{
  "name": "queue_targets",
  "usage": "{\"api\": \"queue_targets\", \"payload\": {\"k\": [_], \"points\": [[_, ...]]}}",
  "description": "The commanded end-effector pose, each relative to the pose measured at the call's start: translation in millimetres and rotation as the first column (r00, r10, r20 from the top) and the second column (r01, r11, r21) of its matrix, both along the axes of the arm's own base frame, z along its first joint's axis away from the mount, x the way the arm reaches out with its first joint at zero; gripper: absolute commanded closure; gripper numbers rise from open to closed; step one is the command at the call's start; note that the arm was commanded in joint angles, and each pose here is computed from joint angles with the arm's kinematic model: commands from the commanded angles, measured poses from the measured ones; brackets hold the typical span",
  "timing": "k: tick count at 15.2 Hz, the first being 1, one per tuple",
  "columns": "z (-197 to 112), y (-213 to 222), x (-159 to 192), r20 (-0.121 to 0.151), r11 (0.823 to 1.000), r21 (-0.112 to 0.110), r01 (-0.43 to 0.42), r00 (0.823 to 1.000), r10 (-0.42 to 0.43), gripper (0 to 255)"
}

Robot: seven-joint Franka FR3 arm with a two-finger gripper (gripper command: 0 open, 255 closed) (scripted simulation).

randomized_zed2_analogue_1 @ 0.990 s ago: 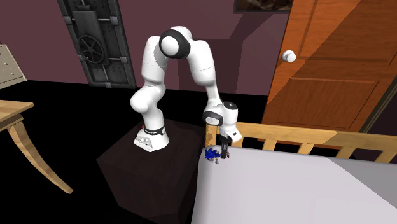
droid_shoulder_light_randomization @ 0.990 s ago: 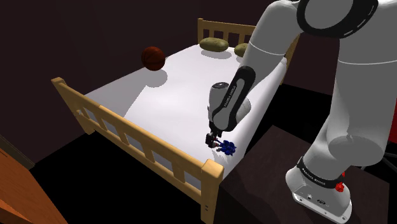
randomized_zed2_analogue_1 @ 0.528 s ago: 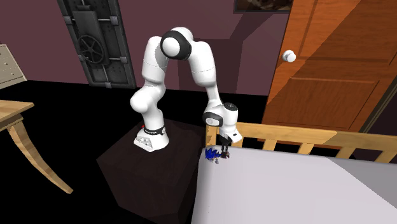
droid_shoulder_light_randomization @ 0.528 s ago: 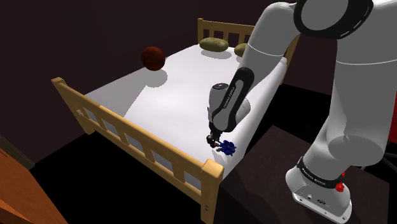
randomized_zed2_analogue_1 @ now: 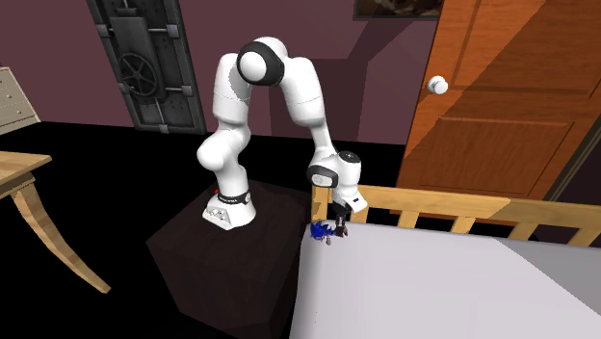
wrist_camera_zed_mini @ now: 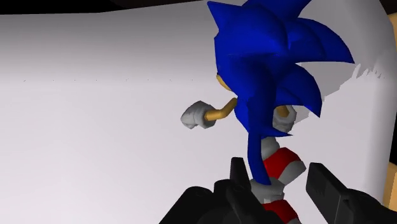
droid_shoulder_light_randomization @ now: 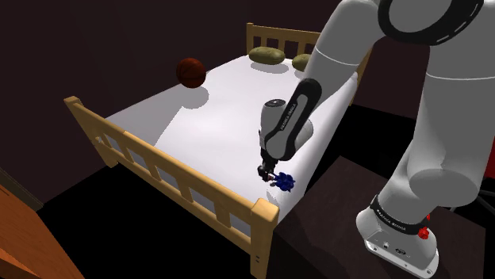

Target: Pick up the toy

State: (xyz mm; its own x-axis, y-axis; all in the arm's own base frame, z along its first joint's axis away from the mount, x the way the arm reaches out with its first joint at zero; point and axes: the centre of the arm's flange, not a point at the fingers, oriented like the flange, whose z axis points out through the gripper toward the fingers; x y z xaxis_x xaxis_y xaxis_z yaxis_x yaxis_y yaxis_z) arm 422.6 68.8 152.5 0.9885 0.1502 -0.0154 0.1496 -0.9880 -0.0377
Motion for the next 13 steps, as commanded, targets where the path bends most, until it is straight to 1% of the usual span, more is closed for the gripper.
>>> {"api": "queue_targets", "payload": {"k": [1,11,13], "points": [[9.8,0.1,-0.6,0.0,1.0,0.0,0.0,1.0,0.0,255],[62.6,0.1,-0.6,0.0,1.0,0.0,0.0,1.0,0.0,255],[63.4,0.0,-0.6,0.0,1.0,0.0,0.0,1.0,0.0,255]]}}
